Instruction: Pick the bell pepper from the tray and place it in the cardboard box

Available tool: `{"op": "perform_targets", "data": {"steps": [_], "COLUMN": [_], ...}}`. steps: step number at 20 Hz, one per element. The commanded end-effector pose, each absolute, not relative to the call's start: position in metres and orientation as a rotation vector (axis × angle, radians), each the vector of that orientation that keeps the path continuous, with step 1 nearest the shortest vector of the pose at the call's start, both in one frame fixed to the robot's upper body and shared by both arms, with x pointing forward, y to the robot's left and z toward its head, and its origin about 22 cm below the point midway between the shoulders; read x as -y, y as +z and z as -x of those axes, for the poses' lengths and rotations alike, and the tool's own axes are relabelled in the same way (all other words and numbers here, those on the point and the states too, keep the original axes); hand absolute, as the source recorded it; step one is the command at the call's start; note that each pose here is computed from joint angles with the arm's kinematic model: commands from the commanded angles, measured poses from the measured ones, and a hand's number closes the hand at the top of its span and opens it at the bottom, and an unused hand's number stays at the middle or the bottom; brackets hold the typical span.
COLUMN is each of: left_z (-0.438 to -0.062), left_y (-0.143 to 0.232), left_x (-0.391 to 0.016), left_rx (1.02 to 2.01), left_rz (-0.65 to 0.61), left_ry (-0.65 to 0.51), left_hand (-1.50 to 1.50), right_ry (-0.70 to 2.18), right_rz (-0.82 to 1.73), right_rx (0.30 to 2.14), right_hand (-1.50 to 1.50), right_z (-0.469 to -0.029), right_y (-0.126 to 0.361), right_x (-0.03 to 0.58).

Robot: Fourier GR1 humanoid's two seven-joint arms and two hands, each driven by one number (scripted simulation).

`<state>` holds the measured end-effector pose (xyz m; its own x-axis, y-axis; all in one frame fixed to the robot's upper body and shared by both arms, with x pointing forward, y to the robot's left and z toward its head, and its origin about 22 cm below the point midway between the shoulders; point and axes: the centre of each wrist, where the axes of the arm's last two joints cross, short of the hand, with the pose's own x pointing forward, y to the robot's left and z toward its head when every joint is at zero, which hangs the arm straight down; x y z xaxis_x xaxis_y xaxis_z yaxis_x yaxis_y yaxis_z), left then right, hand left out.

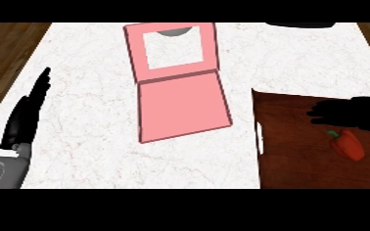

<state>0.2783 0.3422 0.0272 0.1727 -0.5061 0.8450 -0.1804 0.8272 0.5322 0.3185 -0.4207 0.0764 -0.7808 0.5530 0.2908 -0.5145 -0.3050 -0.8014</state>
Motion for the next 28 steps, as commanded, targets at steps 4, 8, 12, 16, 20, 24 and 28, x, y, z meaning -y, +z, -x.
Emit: {"op": "perform_targets", "data": {"steps": [4,8,12,16,20,24,28], "left_z": [-0.268,-0.268,-0.267,-0.270,-0.266,-0.255,-0.275], "left_y": [0.010,0.020,0.024,0.011,0.008,0.017,0.028], "left_x": [-0.349,-0.360,-0.349,-0.340,-0.354,-0.352,-0.361], "left_rx": [1.379,1.394,1.404,1.384,1.384,1.389,1.377], "left_rz": [-0.636,-0.628,-0.621,-0.637,-0.635,-0.629,-0.655], "left_ry": [-0.238,-0.239,-0.247,-0.229,-0.215,-0.229,-0.223], "left_hand": [0.00,0.00,0.00,0.00,0.00,0.00,0.00], "right_ry": [2.218,2.207,2.191,2.214,2.214,2.238,2.315], "right_rz": [-0.144,-0.136,-0.196,-0.290,-0.330,-0.273,-0.197], "right_rx": [1.317,1.316,1.322,1.376,1.383,1.355,1.239], "right_hand": [-1.50,-1.50,-1.50,-1.50,-1.50,-1.50,-1.50], "right_z": [-0.334,-0.348,-0.336,-0.338,-0.332,-0.332,-0.327], "right_y": [0.069,0.055,0.041,0.046,0.041,0.045,0.036], "right_x": [0.431,0.415,0.430,0.418,0.414,0.417,0.424]}}
